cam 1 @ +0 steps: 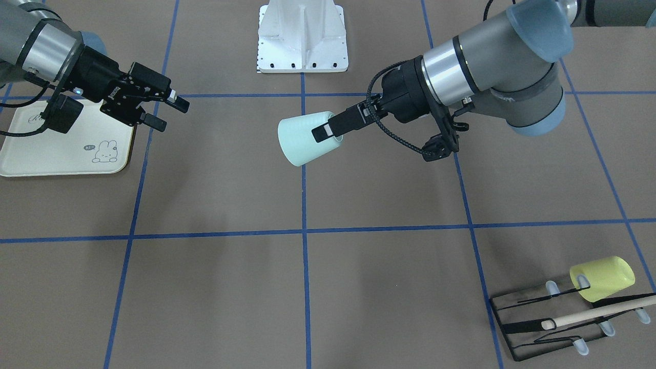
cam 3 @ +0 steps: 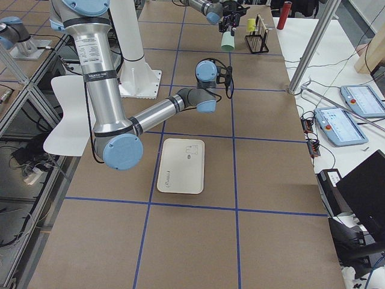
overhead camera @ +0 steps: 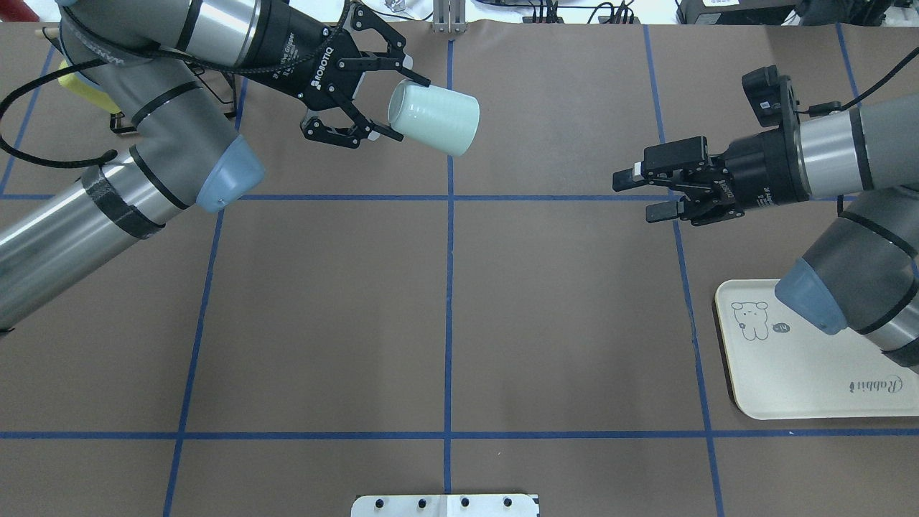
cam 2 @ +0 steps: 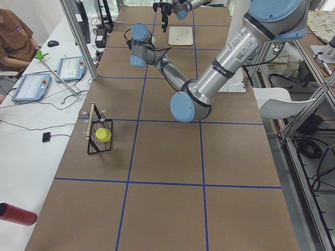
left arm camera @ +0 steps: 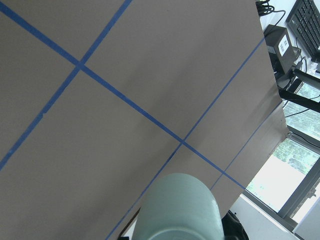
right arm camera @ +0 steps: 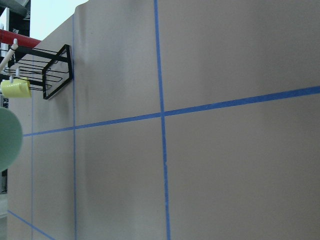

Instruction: Left arm grabs green cup and hands to right arm on tray

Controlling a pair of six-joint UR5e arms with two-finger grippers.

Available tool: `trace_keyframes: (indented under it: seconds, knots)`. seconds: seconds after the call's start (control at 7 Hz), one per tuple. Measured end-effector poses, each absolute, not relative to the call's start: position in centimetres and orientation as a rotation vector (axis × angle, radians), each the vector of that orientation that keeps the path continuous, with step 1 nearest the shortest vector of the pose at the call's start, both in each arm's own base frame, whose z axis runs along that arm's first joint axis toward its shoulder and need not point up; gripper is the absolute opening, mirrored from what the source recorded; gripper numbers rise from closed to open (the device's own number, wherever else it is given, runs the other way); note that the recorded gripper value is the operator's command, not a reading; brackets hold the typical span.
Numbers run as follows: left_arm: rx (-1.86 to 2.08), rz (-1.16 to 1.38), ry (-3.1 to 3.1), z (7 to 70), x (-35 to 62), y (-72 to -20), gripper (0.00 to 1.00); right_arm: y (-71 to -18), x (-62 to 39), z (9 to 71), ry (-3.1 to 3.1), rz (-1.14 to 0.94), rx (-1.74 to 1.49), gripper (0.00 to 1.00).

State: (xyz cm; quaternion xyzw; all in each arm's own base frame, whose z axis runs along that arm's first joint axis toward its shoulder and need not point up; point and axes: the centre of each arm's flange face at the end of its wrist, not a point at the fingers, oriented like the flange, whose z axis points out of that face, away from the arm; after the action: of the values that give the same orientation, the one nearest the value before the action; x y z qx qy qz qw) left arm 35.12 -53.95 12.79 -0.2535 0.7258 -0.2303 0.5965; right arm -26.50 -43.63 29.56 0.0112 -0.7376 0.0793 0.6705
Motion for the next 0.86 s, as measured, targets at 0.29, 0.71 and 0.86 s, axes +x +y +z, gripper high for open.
trace_keyframes:
  seconds: [0.29,0.71,0.86]
  knots:
    - [-0.692,-0.567,1.795,15.4,34.4,-51.9,0.00,-42.3,-26.1,28.3,-1.779,0.181,-0.002,0.98]
    - [-0.811,-0.591,1.923,18.7,34.1,-49.2,0.00,-40.0,-28.5,25.9,-1.996,0.263,-0.084,0.98]
    - [-0.851,-0.599,1.964,18.6,34.5,-48.4,0.00,-38.7,-29.8,25.5,-2.087,0.293,-0.100,0.98]
